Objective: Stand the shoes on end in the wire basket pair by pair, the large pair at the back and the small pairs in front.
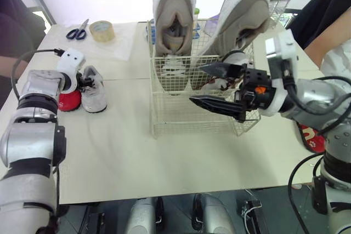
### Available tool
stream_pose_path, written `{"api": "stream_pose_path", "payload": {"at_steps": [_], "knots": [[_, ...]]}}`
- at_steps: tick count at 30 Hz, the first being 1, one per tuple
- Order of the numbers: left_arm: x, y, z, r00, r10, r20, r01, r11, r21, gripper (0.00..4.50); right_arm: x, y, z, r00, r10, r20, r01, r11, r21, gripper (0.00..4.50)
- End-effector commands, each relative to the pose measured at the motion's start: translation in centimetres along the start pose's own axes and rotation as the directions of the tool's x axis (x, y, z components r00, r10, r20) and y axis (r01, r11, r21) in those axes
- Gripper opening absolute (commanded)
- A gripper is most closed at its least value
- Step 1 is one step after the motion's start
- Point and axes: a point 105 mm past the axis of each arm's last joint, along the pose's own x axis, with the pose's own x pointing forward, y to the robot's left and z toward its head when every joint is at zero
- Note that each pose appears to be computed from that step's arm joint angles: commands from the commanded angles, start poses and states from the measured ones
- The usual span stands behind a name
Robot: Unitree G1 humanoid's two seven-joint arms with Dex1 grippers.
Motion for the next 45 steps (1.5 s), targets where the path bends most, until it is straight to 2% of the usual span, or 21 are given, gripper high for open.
{"api": "stream_pose_path", "payload": {"at_steps": [1, 2, 8, 12, 13, 15, 18, 19, 22, 29, 32, 37, 45], "knots": [[0.4, -0.7, -1.7, 0.999, -0.027, -0.042, 0.025, 0.998, -0.051, 0.32, -0.2, 0.5, 0.8, 1.000, 0.000, 0.013, 0.000, 0.998, -0.057, 4.50], [0.4, -0.7, -1.6, 0.999, -0.030, -0.034, 0.027, 0.997, -0.071, 0.06, -0.2, 0.5, 0.8, 1.000, 0.000, 0.013, 0.001, 0.998, -0.057, 4.50], [0.1, -0.1, -0.5, 0.999, -0.005, 0.039, 0.012, 0.984, -0.176, 0.06, -0.2, 0.3, 0.9, 1.000, -0.003, 0.011, 0.004, 0.998, -0.061, 4.50], [-1.1, 1.6, 4.0, 0.966, 0.084, 0.244, -0.020, 0.966, -0.257, 0.06, -0.3, 0.1, 0.9, 1.000, -0.002, 0.010, 0.002, 0.998, -0.066, 4.50], [-2.0, 2.2, 6.4, 0.928, 0.111, 0.355, -0.008, 0.960, -0.281, 0.06, -0.3, 0.1, 0.9, 1.000, -0.001, 0.009, 0.001, 0.998, -0.067, 4.50], [-4.6, 3.1, 10.8, 0.807, 0.151, 0.570, 0.040, 0.951, -0.308, 0.06, -0.3, 0.0, 0.9, 1.000, 0.000, 0.007, 0.000, 0.998, -0.070, 4.50], [-6.8, 3.6, 13.1, 0.690, 0.182, 0.701, 0.082, 0.942, -0.325, 0.06, -0.6, 0.0, 1.0, 1.000, -0.001, 0.006, 0.001, 0.998, -0.068, 4.50], [-8.4, 3.5, 14.1, 0.617, 0.194, 0.762, 0.110, 0.938, -0.328, 0.06, -1.0, -0.1, 1.1, 1.000, -0.005, 0.005, 0.005, 0.998, -0.061, 4.50], [-12.1, 2.5, 15.4, 0.462, 0.212, 0.861, 0.162, 0.935, -0.317, 0.06, -2.3, -0.2, 1.5, 1.000, -0.019, 0.004, 0.019, 0.999, -0.037, 4.50], [-19.0, -0.4, 16.6, 0.235, 0.262, 0.936, 0.174, 0.936, -0.306, 0.06, -5.3, -0.2, 1.6, 0.998, -0.038, -0.043, 0.039, 0.999, 0.033, 4.50], [-21.4, -2.0, 17.4, 0.178, 0.242, 0.954, 0.144, 0.952, -0.268, 0.06, -5.7, -0.3, 1.3, 0.996, -0.040, -0.081, 0.044, 0.998, 0.054, 4.50], [-22.8, -5.2, 18.1, 0.135, 0.217, 0.967, 0.136, 0.962, -0.236, 0.06, -5.8, -0.9, 1.6, 0.994, -0.050, -0.097, 0.056, 0.997, 0.053, 4.50], [-22.1, -9.7, 17.6, 0.125, 0.124, 0.984, 0.092, 0.986, -0.136, 0.06, -6.2, -2.3, 1.5, 0.988, -0.079, -0.131, 0.084, 0.996, 0.031, 4.50]]}}
